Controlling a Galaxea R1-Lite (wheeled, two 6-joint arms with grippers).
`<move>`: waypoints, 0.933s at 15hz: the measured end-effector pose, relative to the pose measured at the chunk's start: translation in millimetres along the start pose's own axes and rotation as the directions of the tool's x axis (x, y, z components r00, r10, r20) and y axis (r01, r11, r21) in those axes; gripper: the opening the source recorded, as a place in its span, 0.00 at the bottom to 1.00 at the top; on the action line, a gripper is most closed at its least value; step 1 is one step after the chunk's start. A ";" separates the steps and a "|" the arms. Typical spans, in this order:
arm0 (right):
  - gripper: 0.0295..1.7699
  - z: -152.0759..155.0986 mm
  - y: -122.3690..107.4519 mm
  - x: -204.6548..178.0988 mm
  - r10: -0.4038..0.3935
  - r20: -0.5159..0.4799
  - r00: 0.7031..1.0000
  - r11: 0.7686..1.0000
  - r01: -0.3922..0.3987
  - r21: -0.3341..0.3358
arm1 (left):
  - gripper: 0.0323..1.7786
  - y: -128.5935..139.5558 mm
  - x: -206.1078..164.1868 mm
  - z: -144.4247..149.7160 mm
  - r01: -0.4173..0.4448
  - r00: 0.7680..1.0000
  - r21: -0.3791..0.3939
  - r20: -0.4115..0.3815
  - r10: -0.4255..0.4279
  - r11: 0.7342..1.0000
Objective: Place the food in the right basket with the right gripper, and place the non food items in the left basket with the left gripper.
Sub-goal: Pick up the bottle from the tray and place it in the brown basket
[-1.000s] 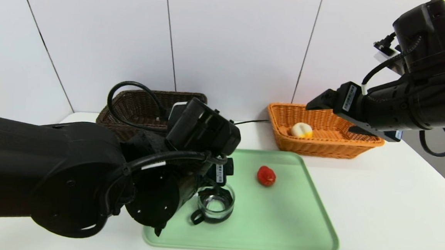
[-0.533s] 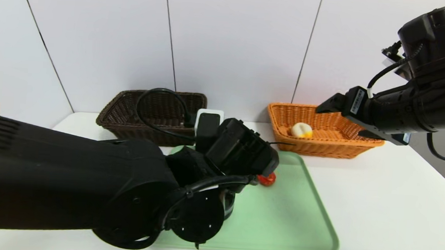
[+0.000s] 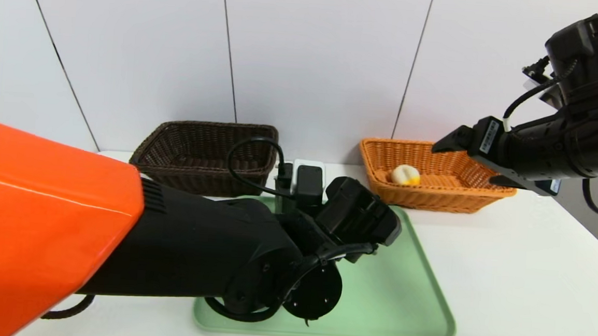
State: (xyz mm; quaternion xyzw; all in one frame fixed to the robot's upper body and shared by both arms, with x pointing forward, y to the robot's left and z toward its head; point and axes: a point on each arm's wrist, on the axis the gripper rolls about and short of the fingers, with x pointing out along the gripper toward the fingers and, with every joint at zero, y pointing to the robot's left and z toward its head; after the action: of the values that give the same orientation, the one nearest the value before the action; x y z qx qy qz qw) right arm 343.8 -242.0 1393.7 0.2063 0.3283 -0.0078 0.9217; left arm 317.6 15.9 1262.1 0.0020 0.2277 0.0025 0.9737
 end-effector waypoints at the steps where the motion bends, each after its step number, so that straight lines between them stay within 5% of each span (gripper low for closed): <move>1: 0.96 0.6 -1.4 -0.6 -0.002 0.001 1.000 1.000 0.002 -0.001 | 0.95 -1.7 1.5 -0.6 -0.001 1.000 0.007 0.000 0.001 1.000; 14: 0.96 -3.6 -8.7 1.8 -0.018 -0.020 1.000 1.000 0.018 -0.006 | 0.95 -1.2 34.4 9.8 -0.063 0.998 -0.043 0.015 0.064 0.997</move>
State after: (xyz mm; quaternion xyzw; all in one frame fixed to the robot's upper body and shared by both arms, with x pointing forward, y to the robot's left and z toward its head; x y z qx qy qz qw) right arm 341.8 -248.4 1386.8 0.2006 0.3393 -0.0133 0.9189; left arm 352.7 14.8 1255.6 -0.0114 0.2195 0.0383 0.9748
